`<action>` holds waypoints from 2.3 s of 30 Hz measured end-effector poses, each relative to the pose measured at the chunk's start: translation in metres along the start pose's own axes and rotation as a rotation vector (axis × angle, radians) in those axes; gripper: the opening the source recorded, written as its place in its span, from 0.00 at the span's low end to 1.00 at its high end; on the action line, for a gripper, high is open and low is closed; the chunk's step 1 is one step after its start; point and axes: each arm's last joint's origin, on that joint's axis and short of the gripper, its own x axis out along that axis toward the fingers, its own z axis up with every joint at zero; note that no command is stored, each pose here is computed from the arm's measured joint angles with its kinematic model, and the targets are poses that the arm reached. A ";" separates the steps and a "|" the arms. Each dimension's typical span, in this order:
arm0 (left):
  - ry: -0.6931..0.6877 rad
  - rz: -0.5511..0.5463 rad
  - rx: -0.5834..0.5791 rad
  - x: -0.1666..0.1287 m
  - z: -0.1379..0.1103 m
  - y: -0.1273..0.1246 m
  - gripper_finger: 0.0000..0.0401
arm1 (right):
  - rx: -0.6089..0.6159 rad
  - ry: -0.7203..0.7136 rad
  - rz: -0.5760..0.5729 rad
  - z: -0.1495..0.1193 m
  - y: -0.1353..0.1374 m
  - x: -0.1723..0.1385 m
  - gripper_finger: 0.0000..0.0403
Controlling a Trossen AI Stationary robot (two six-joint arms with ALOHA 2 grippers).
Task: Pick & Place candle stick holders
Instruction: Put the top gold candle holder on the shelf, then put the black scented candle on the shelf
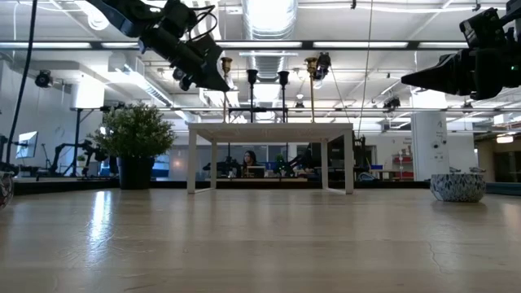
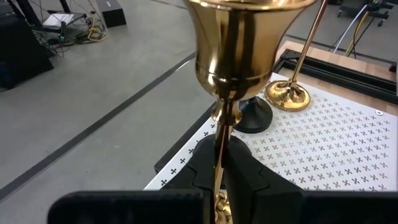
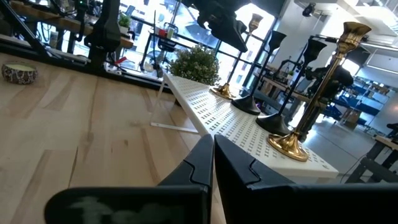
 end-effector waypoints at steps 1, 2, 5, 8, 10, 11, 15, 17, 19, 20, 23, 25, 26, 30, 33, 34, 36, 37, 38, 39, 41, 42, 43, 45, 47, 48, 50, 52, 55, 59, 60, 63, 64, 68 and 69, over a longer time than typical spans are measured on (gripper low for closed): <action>0.000 0.000 0.000 0.000 0.000 0.000 0.05 | 0.000 0.000 0.000 0.000 0.000 0.000 0.02; 0.000 0.000 0.000 0.000 0.000 0.000 0.05 | 0.000 0.000 0.000 0.000 0.000 0.000 0.02; 0.001 0.000 -0.001 0.000 0.000 0.000 0.05 | 0.000 0.000 0.000 0.000 0.000 0.000 0.02; 0.003 0.000 0.000 0.000 0.000 0.000 0.05 | 0.000 0.000 0.000 0.000 0.000 0.000 0.02; 0.003 0.000 0.000 0.000 0.000 0.000 0.05 | 0.000 0.000 0.000 0.000 0.000 0.000 0.02; 0.004 0.000 0.000 0.000 -0.001 0.000 0.05 | 0.000 0.000 0.000 0.000 0.000 0.000 0.02; 0.004 -0.001 0.000 0.000 -0.001 0.000 0.05 | 0.000 0.000 0.000 0.000 0.000 0.000 0.02; 0.004 -0.001 0.000 0.000 -0.001 0.000 0.05 | 0.000 0.000 0.000 0.000 0.000 0.000 0.02; 0.005 -0.004 0.003 0.000 -0.001 0.000 0.05 | 0.000 0.000 0.000 0.000 0.000 0.000 0.02; 0.004 -0.011 0.009 0.000 -0.001 0.000 0.05 | 0.000 0.000 0.000 0.000 0.000 0.000 0.02; 0.004 -0.031 0.019 0.000 -0.001 -0.001 0.07 | 0.000 0.000 0.000 0.000 0.000 0.000 0.02; 0.005 -0.036 0.019 0.000 -0.001 -0.001 0.09 | 0.000 0.000 0.000 0.000 0.000 0.000 0.02; 0.015 -0.037 0.021 0.000 -0.002 -0.001 0.10 | 0.000 0.000 0.000 0.000 0.000 0.000 0.02; 0.070 -0.042 0.034 0.004 -0.010 -0.001 0.14 | 0.000 0.000 0.000 0.000 0.000 0.000 0.02; 0.048 -0.039 0.041 0.001 -0.006 -0.001 0.16 | 0.000 0.000 0.001 0.000 0.000 0.000 0.02; 0.051 -0.037 0.042 0.001 -0.007 0.000 0.17 | 0.000 0.000 0.000 0.000 0.000 0.000 0.02; 0.061 -0.037 0.040 0.002 -0.008 0.000 0.19 | 0.000 0.000 0.000 0.000 0.000 0.000 0.02; 0.059 -0.037 0.040 0.002 -0.008 0.000 0.21 | 0.000 0.000 0.000 0.000 0.000 0.000 0.02; 0.055 -0.037 0.041 0.002 -0.008 0.000 0.22 | 0.000 0.000 0.000 0.000 0.000 0.000 0.02; 0.050 -0.036 0.041 0.001 -0.007 0.000 0.24 | 0.000 0.000 0.000 0.000 0.000 0.000 0.02; 0.053 -0.035 0.036 0.001 -0.007 0.000 0.28 | 0.000 0.000 0.000 0.000 0.000 0.000 0.02; 0.055 -0.035 0.034 0.001 -0.007 0.000 0.30 | 0.000 0.000 0.000 0.000 0.000 0.000 0.02; 0.055 -0.035 0.033 0.001 -0.007 0.000 0.32 | 0.000 0.000 0.000 0.000 0.000 0.000 0.02; 0.052 -0.026 0.030 0.001 -0.007 0.000 0.36 | 0.000 0.000 0.000 0.000 0.000 0.000 0.02; 0.059 -0.007 0.026 0.000 -0.007 0.001 0.40 | 0.000 0.000 0.000 0.000 0.000 0.000 0.02; 0.065 0.003 0.024 0.000 -0.008 0.001 0.42 | 0.000 0.000 0.000 0.000 0.000 0.000 0.02; 0.072 0.027 0.023 -0.003 -0.007 0.002 0.47 | 0.000 0.000 0.000 0.000 0.000 0.000 0.02; 0.084 0.055 0.023 -0.006 -0.007 0.002 0.51 | 0.000 0.000 0.000 0.000 0.000 0.000 0.02; 0.110 0.085 0.033 -0.013 -0.008 0.003 0.57 | 0.000 0.000 0.000 0.000 0.000 0.000 0.02; 0.136 0.087 0.042 -0.026 -0.007 0.001 0.62 | 0.000 0.000 0.000 0.000 0.000 0.000 0.02; 0.143 0.086 0.044 -0.030 -0.007 0.001 0.62 | 0.000 0.000 0.000 0.000 0.000 0.000 0.02; 0.154 0.085 0.056 -0.042 -0.005 0.000 0.63 | 0.000 0.000 0.000 0.000 0.000 0.000 0.02; 0.156 0.084 0.059 -0.046 -0.005 0.000 0.63 | 0.000 0.000 0.000 0.000 0.000 0.000 0.02; 0.176 0.082 0.060 -0.064 -0.005 -0.002 0.62 | 0.000 0.000 0.000 0.000 0.000 0.000 0.02; 0.184 0.081 0.059 -0.068 -0.005 -0.003 0.62 | 0.000 0.000 0.000 0.000 0.000 0.000 0.02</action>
